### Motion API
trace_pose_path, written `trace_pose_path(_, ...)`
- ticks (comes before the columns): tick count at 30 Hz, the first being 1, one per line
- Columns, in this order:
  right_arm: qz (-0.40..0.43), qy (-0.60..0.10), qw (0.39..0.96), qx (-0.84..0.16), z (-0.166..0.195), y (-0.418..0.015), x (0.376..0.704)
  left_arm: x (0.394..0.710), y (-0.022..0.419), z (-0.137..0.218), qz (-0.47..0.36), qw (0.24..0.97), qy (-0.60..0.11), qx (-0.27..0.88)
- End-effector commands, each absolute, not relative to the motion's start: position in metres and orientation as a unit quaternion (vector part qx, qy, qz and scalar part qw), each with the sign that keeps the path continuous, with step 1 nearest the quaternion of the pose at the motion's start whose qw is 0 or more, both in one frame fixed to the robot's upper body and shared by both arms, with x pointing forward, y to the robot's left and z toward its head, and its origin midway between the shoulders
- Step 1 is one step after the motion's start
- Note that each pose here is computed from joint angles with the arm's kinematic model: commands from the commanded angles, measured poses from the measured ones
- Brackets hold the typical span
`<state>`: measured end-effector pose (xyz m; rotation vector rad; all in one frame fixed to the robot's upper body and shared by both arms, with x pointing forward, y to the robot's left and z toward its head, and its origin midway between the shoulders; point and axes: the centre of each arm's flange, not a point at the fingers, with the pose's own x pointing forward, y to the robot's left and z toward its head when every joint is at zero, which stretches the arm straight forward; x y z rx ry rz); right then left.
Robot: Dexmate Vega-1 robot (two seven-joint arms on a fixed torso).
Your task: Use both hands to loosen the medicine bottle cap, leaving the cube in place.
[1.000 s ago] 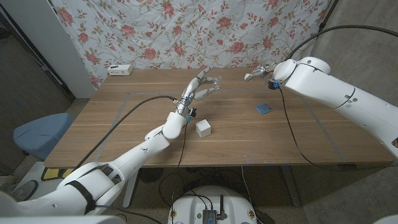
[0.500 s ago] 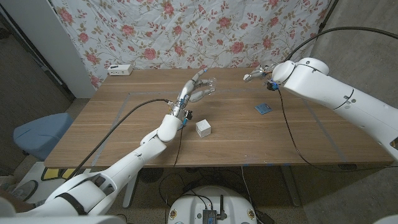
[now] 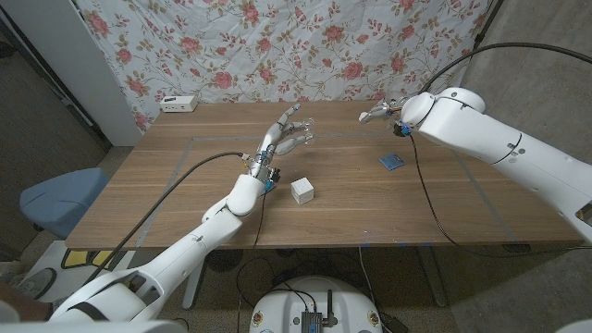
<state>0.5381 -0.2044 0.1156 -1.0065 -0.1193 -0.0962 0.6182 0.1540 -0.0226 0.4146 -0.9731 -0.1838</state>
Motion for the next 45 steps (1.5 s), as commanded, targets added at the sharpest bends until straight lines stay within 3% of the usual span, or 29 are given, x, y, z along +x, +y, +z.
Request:
trace_pose_path(1, -0.042, -0.049, 0.875, -0.479, 0.11, -0.203, 0.54, 0.608, 0.17, -0.029, -0.094, 0.868, -0.446, 0.197)
trace_pose_path(45, -0.075, -0.041, 0.856, -0.51, 0.072, -0.193, 0.583, 0.625, 0.195, -0.042, -0.082, 0.893, -0.386, 0.214)
